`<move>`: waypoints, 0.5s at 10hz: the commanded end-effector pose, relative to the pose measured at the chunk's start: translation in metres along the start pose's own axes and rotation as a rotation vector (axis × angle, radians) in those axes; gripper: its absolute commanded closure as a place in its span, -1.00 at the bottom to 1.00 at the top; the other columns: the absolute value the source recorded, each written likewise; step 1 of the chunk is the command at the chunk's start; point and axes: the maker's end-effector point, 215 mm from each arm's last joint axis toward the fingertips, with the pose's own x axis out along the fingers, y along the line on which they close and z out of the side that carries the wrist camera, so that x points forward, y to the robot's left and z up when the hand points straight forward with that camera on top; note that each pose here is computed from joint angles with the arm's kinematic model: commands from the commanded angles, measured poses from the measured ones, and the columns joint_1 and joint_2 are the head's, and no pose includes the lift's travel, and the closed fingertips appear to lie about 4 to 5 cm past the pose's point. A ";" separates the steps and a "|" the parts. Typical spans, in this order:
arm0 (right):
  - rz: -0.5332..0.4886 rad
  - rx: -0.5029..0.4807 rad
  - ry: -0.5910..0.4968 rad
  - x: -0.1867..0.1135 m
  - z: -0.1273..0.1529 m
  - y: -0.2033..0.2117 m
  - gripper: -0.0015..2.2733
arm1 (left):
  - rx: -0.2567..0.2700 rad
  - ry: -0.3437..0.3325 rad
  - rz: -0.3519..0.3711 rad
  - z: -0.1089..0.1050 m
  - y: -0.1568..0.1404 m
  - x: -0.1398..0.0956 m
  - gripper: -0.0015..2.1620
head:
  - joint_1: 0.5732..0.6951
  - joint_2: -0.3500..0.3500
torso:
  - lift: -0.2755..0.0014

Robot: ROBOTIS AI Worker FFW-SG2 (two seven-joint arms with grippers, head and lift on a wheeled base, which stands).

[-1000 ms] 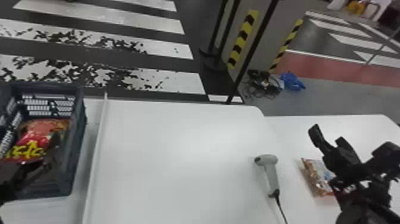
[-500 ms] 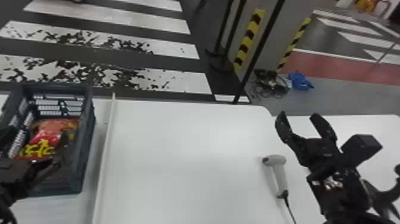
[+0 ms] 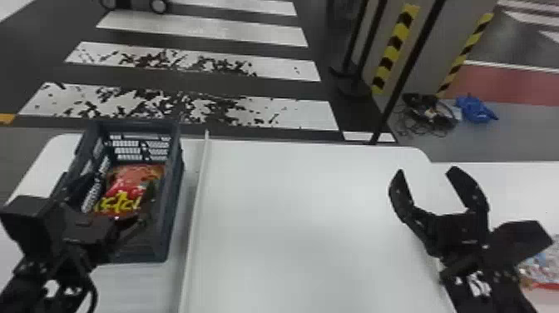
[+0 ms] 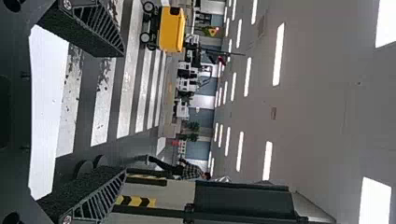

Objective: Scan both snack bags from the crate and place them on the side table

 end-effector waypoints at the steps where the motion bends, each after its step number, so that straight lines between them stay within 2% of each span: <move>1: 0.008 0.024 0.010 -0.008 -0.018 0.020 -0.94 | 0.000 0.000 -0.003 0.001 -0.001 0.000 -0.96 | 1.00 -0.44 | 0.28; 3: 0.010 0.047 0.027 -0.018 -0.036 0.033 -0.94 | 0.003 0.005 -0.022 0.005 -0.004 0.001 -0.96 | 1.00 -0.40 | 0.28; 5: 0.012 0.059 0.046 -0.024 -0.045 0.036 -0.94 | 0.008 0.015 -0.017 0.018 0.003 0.007 -0.93 | 1.00 -0.36 | 0.28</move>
